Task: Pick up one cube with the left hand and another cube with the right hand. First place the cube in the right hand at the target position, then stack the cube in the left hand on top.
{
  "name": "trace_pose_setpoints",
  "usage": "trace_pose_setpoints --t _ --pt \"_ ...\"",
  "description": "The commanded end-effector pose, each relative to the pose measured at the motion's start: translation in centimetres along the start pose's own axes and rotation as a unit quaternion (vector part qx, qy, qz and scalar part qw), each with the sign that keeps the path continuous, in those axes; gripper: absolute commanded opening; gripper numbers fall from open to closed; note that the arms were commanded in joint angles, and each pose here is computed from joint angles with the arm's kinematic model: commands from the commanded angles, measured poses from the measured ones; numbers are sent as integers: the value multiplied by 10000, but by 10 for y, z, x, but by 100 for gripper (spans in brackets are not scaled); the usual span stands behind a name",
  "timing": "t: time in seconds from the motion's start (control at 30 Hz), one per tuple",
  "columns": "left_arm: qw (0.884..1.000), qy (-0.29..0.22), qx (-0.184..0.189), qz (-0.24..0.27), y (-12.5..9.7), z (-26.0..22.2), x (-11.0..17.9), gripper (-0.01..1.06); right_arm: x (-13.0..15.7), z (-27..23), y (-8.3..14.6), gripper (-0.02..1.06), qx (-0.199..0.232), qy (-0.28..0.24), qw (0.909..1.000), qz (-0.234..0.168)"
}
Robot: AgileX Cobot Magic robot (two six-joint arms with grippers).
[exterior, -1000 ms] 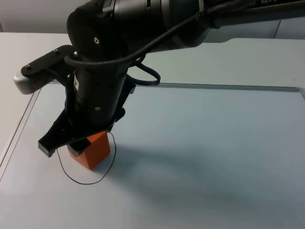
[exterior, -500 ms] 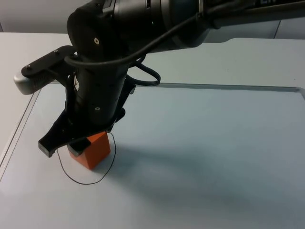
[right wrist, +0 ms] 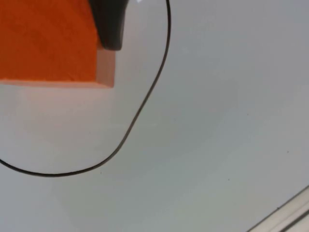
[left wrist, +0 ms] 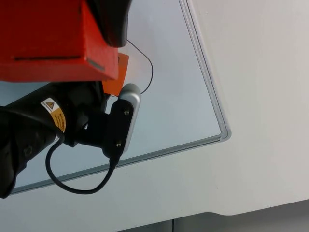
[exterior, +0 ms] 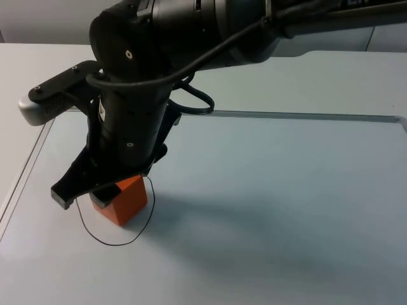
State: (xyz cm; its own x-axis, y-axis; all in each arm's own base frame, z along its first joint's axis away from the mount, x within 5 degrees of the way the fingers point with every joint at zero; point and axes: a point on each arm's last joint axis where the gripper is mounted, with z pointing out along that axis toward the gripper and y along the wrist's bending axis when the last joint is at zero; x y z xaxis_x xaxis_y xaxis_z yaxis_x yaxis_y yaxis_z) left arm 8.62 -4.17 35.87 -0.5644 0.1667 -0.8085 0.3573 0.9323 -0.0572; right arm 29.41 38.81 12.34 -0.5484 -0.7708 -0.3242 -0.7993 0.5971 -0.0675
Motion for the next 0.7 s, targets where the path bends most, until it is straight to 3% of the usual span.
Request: trace_pose_setpoints --t 0.0,0.2,0.4,0.67 --pt "10000 -50 40 -22 -1 -1 0 0 -3 -4 3 35 -37 -67 10000 32" --pt "10000 -50 40 -22 -1 -1 0 0 -3 -4 3 36 -62 -66 9999 57" --pt "10000 -27 33 -22 0 -1 1 0 -3 -4 3 51 -62 -76 9999 57" --pt "10000 -14 37 -27 0 -1 1 0 -4 -4 3 53 -64 -105 9999 57"
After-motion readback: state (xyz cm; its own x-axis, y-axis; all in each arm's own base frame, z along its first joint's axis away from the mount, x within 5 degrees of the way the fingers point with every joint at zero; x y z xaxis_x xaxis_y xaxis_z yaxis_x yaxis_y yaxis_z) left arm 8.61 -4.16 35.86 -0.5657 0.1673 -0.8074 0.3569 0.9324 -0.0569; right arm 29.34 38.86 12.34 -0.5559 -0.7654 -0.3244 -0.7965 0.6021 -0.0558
